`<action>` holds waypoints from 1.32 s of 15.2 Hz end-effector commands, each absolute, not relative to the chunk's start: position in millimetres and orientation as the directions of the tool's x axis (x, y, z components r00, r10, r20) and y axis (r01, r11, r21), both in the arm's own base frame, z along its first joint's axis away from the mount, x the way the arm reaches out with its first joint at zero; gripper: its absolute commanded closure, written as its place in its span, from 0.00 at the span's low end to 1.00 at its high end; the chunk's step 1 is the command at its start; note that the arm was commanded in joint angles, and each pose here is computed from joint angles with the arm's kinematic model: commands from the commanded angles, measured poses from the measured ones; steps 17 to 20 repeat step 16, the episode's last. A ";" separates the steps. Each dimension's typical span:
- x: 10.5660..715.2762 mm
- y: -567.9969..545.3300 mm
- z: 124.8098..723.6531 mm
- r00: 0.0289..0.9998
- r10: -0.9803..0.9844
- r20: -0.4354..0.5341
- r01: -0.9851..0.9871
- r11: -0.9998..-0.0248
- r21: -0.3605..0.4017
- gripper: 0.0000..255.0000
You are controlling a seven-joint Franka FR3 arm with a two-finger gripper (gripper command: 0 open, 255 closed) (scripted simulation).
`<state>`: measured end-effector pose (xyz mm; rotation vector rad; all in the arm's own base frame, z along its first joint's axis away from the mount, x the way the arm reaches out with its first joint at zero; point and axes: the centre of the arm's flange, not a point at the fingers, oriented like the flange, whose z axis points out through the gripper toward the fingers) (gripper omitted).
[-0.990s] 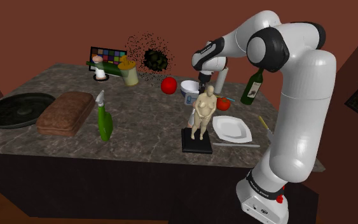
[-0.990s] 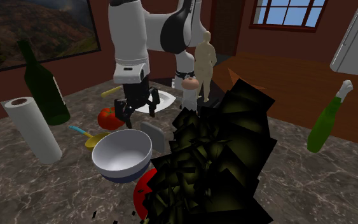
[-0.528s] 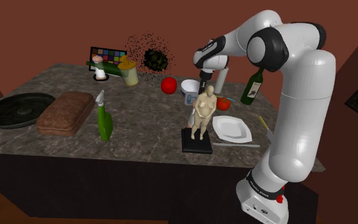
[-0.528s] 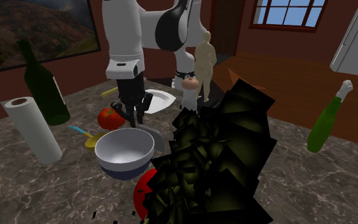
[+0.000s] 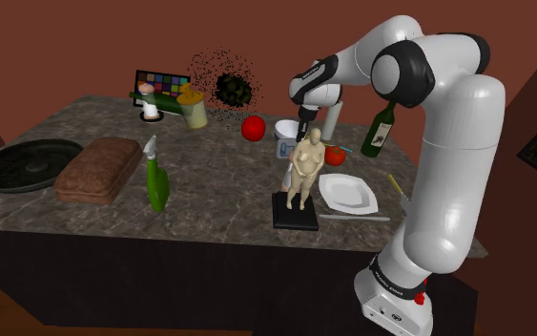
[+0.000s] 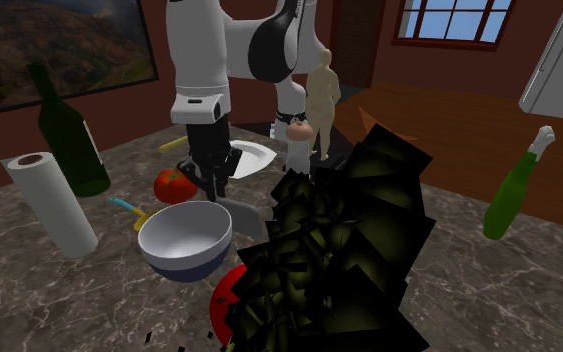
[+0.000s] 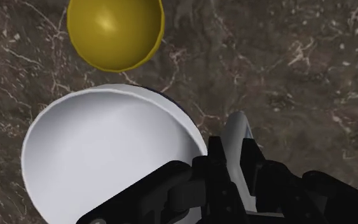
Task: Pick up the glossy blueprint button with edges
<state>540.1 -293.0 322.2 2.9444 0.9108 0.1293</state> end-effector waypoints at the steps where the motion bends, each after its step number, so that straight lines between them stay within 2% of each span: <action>1: 537.1 -283.7 300.2 0.822 0.569 0.017 0.569 -0.822 0.021 1.00; 14: 537.1 -283.7 368.9 0.822 0.569 0.017 0.569 -0.822 0.021 1.00; 20: 537.1 -283.7 369.7 0.822 0.569 0.017 0.569 -0.822 0.021 1.00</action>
